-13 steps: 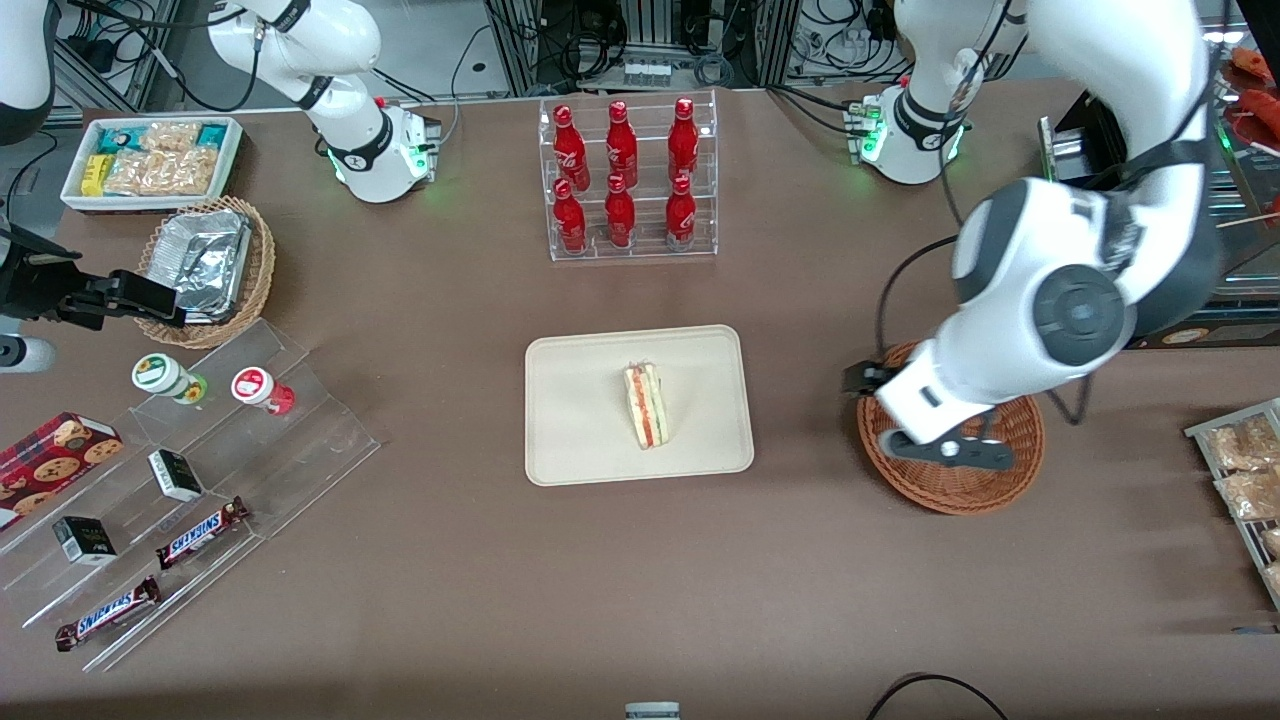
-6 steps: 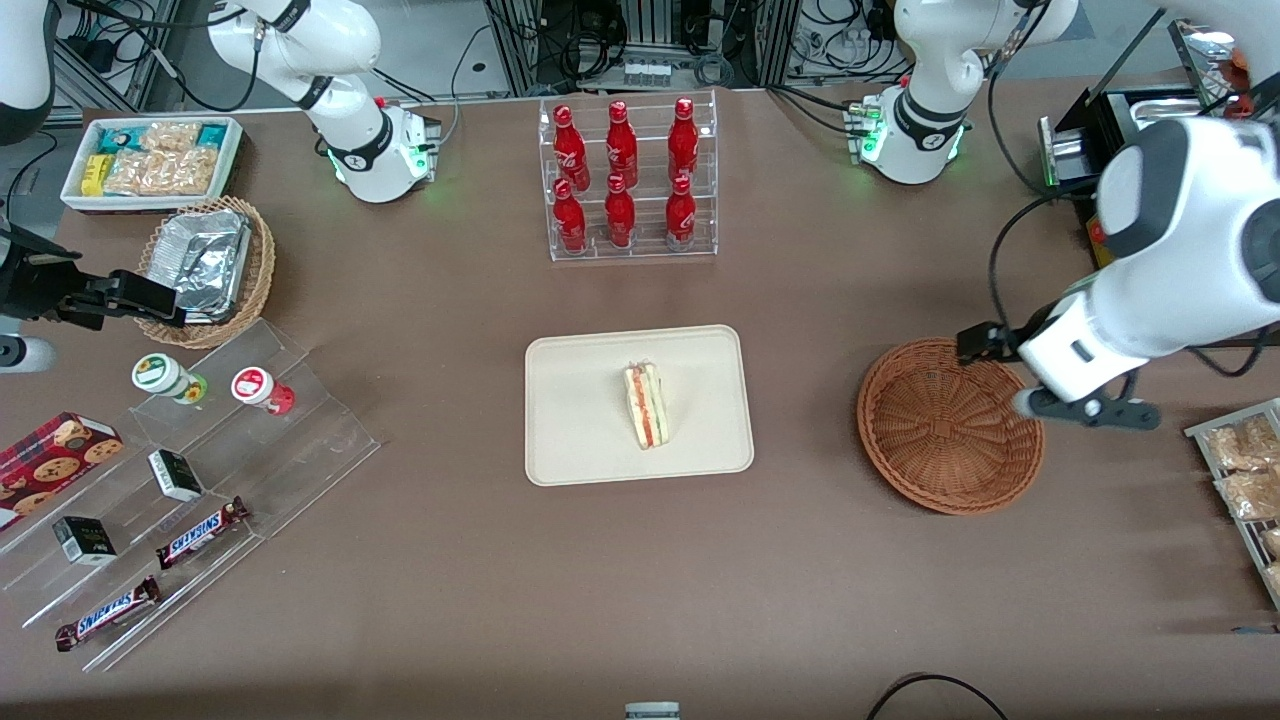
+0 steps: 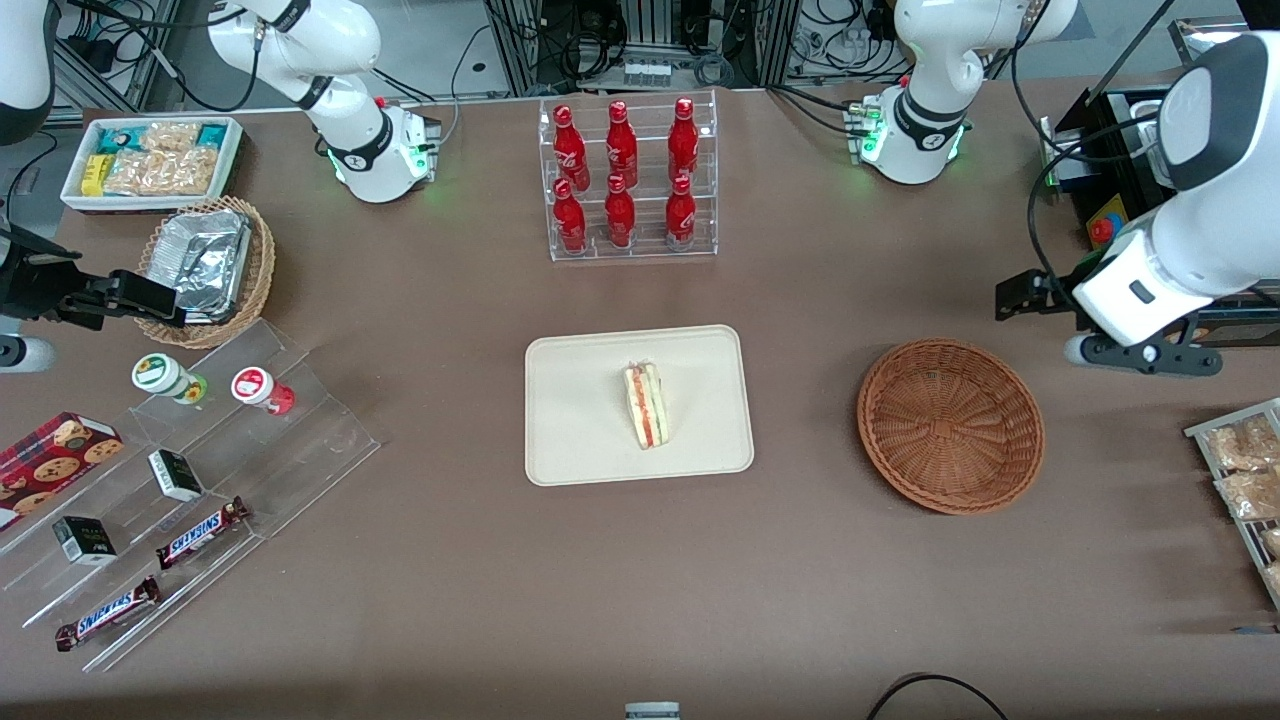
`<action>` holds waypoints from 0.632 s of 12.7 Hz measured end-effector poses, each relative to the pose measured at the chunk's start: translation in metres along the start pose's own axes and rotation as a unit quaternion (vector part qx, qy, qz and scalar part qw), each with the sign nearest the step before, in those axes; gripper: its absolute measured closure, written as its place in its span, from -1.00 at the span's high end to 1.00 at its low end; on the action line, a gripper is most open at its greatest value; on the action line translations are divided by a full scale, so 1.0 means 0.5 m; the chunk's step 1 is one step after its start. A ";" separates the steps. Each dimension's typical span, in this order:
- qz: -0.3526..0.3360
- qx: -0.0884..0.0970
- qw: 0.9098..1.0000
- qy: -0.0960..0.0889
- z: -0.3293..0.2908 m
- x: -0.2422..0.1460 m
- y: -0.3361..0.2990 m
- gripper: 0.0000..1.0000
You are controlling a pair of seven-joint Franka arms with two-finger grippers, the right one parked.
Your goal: Place sandwich from basket to tray
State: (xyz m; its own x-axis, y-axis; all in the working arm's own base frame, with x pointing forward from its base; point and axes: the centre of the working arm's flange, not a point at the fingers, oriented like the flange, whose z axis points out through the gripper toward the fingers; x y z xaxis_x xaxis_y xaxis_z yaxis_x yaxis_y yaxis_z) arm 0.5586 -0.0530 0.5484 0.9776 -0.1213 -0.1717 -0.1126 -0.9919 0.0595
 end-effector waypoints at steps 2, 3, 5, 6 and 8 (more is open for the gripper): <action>-0.006 -0.001 1.000 -0.002 -0.010 -0.012 -0.014 1.00; -0.007 -0.001 1.000 -0.003 -0.015 -0.018 -0.016 1.00; -0.011 -0.001 1.000 -0.010 -0.026 -0.035 -0.024 1.00; -0.016 -0.001 1.000 -0.012 -0.036 -0.046 -0.033 1.00; -0.026 -0.002 1.000 -0.011 -0.056 -0.067 -0.054 1.00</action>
State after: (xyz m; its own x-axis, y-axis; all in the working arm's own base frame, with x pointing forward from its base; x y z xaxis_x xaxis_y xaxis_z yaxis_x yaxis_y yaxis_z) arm 0.5341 -0.0211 0.5800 0.9780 -0.0699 -0.1966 -0.0604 -0.9967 0.0541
